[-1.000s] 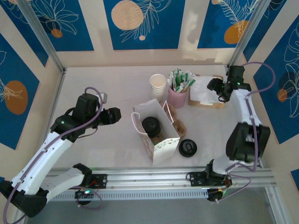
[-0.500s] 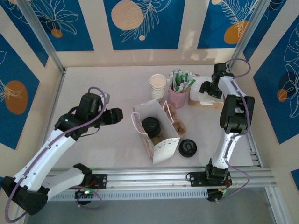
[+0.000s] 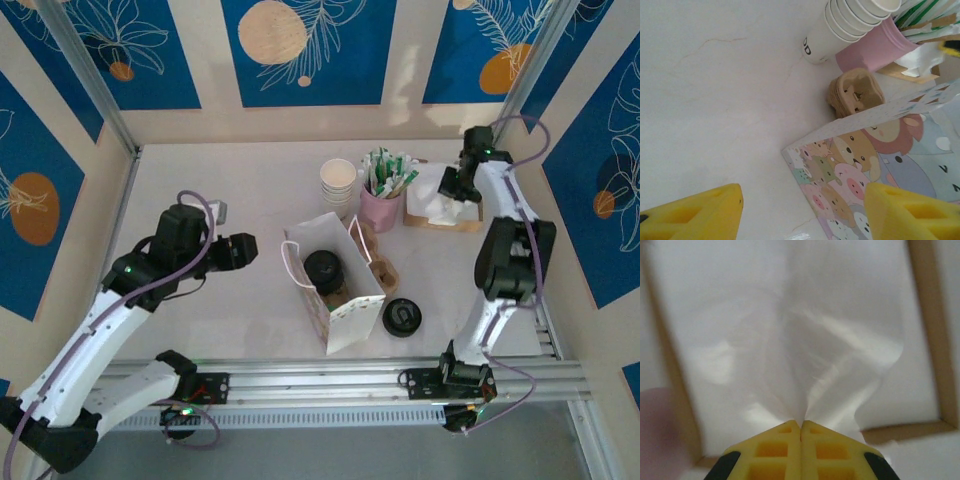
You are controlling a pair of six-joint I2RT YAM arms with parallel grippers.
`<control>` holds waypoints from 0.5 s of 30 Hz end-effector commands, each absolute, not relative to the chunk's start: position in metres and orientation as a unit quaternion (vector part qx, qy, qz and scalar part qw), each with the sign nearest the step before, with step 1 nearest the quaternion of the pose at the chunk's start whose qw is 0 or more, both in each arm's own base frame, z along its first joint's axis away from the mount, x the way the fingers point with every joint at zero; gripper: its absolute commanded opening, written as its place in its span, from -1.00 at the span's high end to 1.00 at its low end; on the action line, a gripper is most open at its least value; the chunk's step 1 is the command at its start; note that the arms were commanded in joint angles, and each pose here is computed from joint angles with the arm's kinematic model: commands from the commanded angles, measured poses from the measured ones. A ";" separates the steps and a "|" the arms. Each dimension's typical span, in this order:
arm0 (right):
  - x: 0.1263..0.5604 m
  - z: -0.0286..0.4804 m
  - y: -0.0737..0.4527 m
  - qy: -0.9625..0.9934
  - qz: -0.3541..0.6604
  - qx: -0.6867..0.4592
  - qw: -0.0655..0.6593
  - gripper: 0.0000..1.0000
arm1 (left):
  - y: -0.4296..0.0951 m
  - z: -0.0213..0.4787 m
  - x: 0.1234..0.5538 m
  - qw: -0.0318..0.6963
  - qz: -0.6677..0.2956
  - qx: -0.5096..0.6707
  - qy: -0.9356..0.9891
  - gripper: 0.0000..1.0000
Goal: Pack the takeout coffee
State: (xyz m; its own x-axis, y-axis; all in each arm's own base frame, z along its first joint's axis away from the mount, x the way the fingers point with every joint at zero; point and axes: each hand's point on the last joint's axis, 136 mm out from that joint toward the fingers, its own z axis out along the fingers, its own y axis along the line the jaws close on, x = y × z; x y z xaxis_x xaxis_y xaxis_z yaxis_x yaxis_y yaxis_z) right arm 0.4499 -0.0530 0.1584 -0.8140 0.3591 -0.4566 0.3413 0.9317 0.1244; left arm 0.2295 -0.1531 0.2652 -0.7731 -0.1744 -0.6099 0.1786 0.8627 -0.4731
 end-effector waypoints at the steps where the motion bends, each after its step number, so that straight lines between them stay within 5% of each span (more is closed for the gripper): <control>1: 0.421 0.262 -0.029 0.917 0.055 0.176 0.352 1.00 | -0.151 0.282 0.219 0.347 -0.272 0.010 0.897 -0.30; 9: 0.315 0.442 0.071 0.823 0.154 0.028 0.546 1.00 | -0.147 0.295 0.206 0.354 -0.294 0.002 0.888 -0.29; 15: 0.218 0.484 0.161 0.780 0.301 -0.112 0.537 1.00 | -0.145 0.300 0.200 0.357 -0.305 -0.005 0.883 -0.29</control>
State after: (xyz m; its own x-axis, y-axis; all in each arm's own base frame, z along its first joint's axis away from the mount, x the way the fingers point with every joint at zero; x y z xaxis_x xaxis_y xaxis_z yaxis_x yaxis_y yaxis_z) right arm 0.2423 0.1371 0.4969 -0.3135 0.1812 -0.9321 -0.4288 0.8488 0.3092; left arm 0.2083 -0.1432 0.2898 -0.7411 -0.2135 -0.6366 0.1990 0.8357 -0.5119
